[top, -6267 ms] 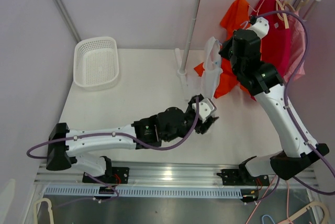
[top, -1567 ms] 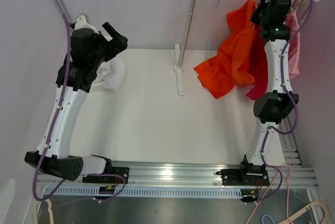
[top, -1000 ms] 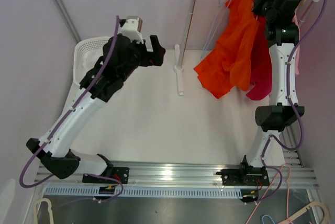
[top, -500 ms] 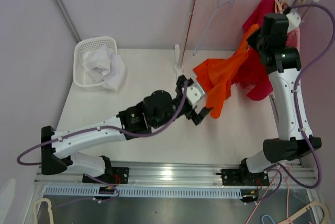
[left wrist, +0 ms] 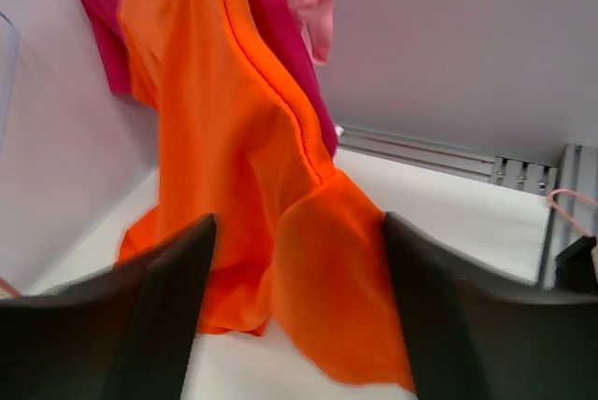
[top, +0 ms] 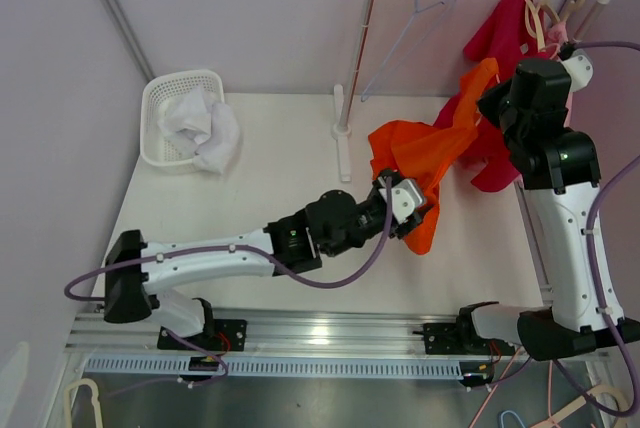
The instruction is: Remove the t-shirt from the hanger
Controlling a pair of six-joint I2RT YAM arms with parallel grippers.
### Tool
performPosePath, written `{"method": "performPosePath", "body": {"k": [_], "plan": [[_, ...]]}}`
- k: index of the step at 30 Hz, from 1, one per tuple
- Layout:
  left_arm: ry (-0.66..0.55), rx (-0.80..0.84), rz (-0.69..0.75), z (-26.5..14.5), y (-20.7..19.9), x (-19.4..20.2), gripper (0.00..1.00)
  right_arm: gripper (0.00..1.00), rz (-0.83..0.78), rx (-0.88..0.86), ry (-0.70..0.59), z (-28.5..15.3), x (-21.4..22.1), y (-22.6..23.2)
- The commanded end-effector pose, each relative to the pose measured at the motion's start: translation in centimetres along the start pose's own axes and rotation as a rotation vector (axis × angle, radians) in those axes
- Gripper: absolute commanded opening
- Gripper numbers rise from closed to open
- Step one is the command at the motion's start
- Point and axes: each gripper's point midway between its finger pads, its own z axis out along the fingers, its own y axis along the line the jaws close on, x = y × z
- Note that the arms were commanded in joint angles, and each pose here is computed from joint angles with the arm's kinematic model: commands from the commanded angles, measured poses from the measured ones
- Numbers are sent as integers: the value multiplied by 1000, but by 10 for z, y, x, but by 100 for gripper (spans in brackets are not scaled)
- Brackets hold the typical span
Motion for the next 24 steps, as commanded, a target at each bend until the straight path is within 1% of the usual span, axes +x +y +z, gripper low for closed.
{"method": "performPosePath", "body": {"k": [1,2,3,4,5,7,9,10,11,12,13,14,15,16,17,18,19,21,22,23,24], "plan": [[-13,-66,19,22,8,-13,57,0,55,-51,-25,-15,-12,11],[20,-69,21,25,7,-4,39,0,54,-54,-22,-16,-11,12],[41,-66,26,29,5,4,27,0,53,-52,-18,-15,-10,12],[44,-70,20,31,5,3,3,0,51,-51,-15,-14,-9,12],[55,-77,17,31,5,7,1,0,50,-51,-13,-14,-9,12],[45,-71,16,26,6,5,1,0,35,-43,-18,-9,-9,13],[37,-12,10,14,-6,12,0,0,17,-22,-30,-3,-12,12],[-37,14,-6,-3,-7,-16,1,0,-14,-4,-36,6,-14,14],[-66,50,5,-13,-15,-16,1,0,-41,24,-17,11,-11,10],[-87,106,10,-27,-33,-17,1,0,-56,54,-4,20,-15,5],[-143,123,10,-43,-33,-38,1,0,-52,27,45,35,-15,19],[-150,163,25,-52,-42,-40,1,0,-47,17,105,43,-12,20],[-148,259,21,-63,-65,-35,1,0,-60,37,214,46,2,12],[-144,333,12,-70,-77,-34,0,0,-54,23,347,73,22,9],[-105,403,-5,-76,-90,-21,1,0,-45,-14,360,58,9,17],[-79,427,-9,-77,-97,-7,1,0,-44,-41,403,61,14,20],[-67,430,-10,-78,-99,1,1,0,-49,-70,435,63,20,24],[-40,368,-30,-73,-95,28,1,0,-43,-145,519,64,34,26],[-24,266,-29,-67,-78,37,1,0,-45,-182,545,59,41,30],[-25,222,-41,-61,-70,38,1,0,-72,-287,520,32,40,53],[28,162,-51,-51,-54,55,1,0,-88,-267,569,31,63,46]]}}
